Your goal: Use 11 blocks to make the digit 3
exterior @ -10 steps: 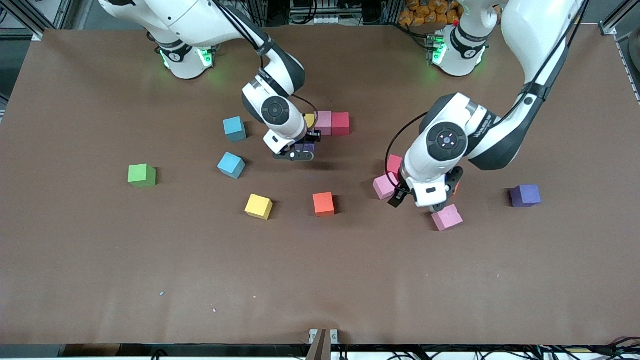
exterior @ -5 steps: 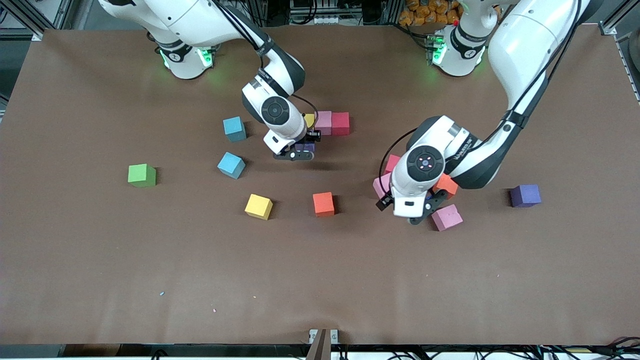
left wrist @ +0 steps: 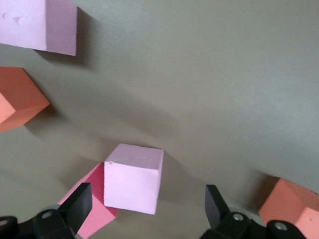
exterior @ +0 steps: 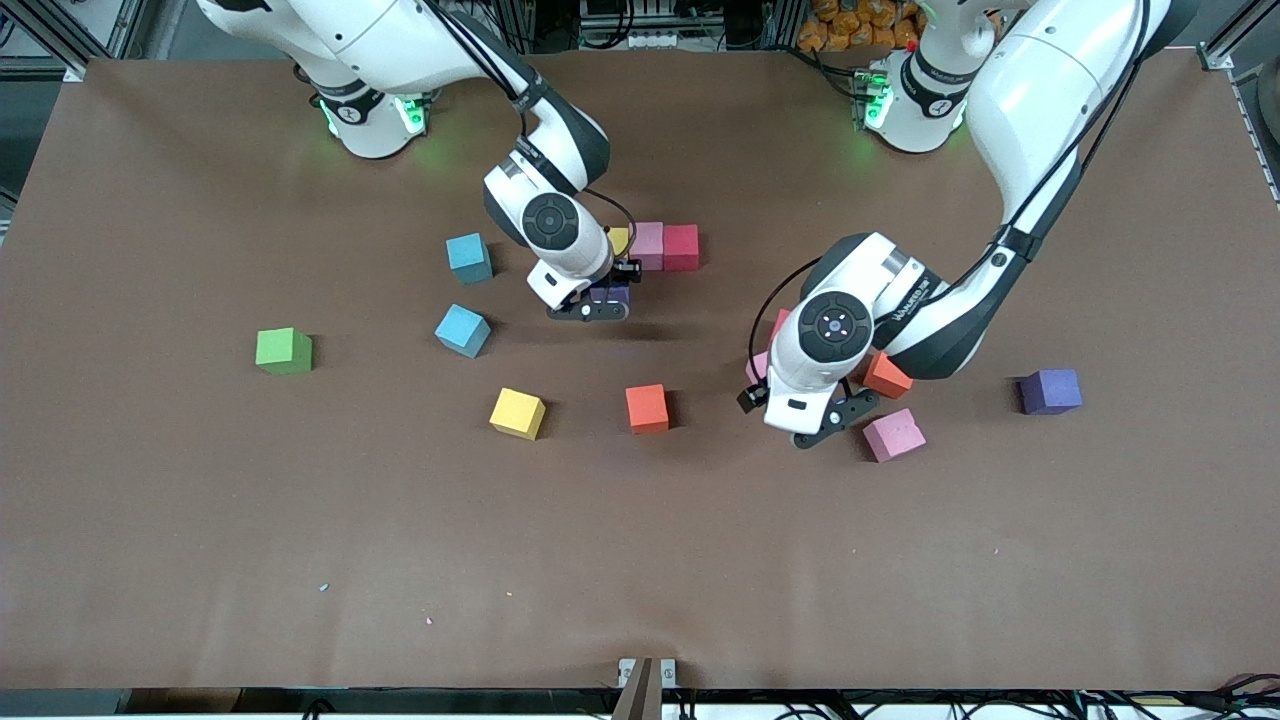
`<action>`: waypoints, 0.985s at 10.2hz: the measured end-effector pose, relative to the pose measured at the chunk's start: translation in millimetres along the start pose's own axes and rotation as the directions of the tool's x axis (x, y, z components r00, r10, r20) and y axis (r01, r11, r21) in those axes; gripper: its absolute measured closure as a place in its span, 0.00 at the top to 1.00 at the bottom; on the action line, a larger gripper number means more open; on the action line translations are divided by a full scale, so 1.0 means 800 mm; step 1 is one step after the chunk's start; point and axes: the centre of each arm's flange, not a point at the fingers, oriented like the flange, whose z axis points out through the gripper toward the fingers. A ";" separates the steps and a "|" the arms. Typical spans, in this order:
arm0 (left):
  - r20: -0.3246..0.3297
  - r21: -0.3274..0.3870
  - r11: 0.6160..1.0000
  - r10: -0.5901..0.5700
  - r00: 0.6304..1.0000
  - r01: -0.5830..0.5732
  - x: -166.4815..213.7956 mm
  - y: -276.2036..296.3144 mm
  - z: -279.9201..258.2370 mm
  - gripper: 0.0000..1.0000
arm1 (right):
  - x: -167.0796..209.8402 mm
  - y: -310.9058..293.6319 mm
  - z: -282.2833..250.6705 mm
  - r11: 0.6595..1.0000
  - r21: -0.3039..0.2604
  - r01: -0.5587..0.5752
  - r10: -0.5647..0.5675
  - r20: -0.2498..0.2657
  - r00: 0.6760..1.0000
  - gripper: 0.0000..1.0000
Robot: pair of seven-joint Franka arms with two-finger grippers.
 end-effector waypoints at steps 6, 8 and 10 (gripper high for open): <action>-0.020 -0.008 0.999 0.053 0.998 -0.053 -0.009 0.032 0.008 1.00 | -0.001 0.008 0.009 1.000 -0.013 0.002 -0.002 0.011 1.000 1.00; -0.034 0.011 0.998 0.063 0.997 -0.063 -0.017 0.040 0.018 1.00 | 0.000 0.007 0.006 1.000 -0.008 0.002 -0.002 0.007 1.000 1.00; -0.036 0.017 0.998 0.068 0.997 -0.068 -0.012 0.037 0.021 1.00 | 0.005 0.000 -0.016 1.000 0.005 0.009 -0.009 -0.010 1.000 1.00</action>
